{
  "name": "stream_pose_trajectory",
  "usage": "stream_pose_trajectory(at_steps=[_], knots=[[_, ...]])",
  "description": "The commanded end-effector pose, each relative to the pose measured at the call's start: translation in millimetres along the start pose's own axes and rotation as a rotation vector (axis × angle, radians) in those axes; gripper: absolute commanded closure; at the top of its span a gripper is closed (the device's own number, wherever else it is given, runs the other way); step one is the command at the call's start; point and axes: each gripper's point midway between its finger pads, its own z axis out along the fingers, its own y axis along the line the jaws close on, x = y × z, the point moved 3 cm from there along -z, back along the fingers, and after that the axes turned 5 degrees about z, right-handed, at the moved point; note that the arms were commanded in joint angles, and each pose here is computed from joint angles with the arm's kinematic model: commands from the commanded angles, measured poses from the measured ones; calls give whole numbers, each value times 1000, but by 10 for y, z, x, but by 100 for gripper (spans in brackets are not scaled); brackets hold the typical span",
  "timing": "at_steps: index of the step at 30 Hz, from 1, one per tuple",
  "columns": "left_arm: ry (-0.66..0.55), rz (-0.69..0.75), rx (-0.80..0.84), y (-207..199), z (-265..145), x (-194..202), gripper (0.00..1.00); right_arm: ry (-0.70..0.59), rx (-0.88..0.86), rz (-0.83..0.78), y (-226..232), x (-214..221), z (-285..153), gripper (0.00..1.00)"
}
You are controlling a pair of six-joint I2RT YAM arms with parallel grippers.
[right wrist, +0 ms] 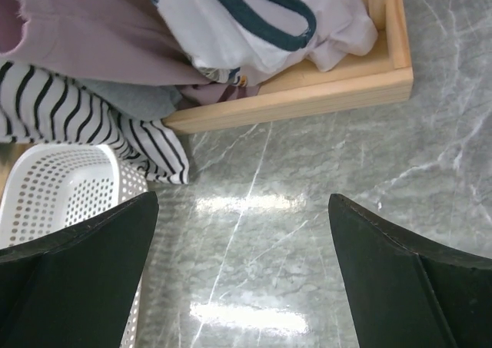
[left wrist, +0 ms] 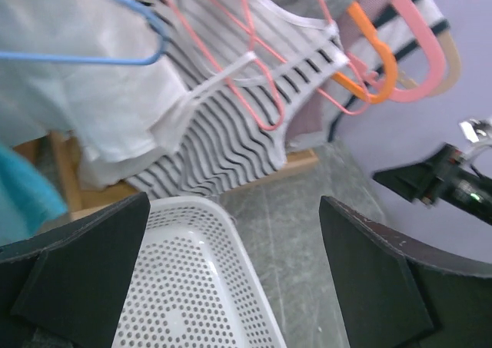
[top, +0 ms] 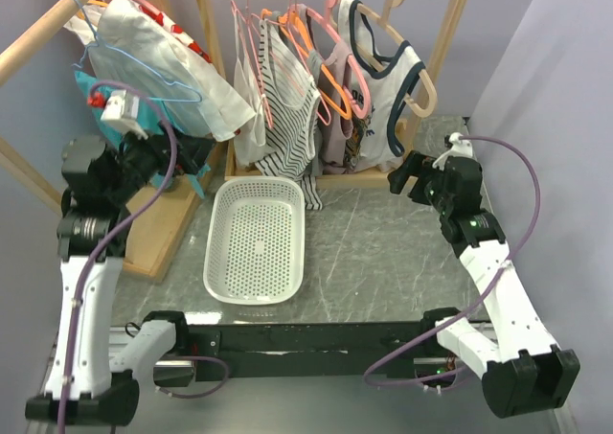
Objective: Remove the tank top from the hanger
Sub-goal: Pick up the hanger from the clothesline.
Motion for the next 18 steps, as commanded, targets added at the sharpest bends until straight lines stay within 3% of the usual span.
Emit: stream_pose_trajectory(at_steps=[1, 4, 5, 6, 7, 11, 14, 17, 18], knots=[[-21, 57, 295, -442, 39, -278, 1, 5, 48, -26, -11, -149, 91, 0], [-7, 14, 497, -688, -27, -243, 1, 29, 77, -47, -18, -215, 204, 0], [-70, 55, 590, -820, -82, -361, 1, 35, 84, -50, -14, -232, 230, 0], [-36, -56, 619, -854, -69, -359, 1, 45, 92, -51, -4, -273, 281, 0], [-25, -73, 654, -891, -61, -395, 1, 53, 91, -52, 6, -283, 312, 0], [8, -1, 794, -1129, -37, -573, 1, 72, 60, -43, 63, -292, 488, 0], [-51, 106, 653, -1172, 188, -712, 1, 98, 55, -30, 85, -285, 588, 0], [10, 91, 502, -983, 631, -698, 1, 116, 42, -31, 118, -297, 659, 0], [33, 88, 317, -744, 933, -686, 1, 116, 42, -31, 137, -331, 654, 0]])
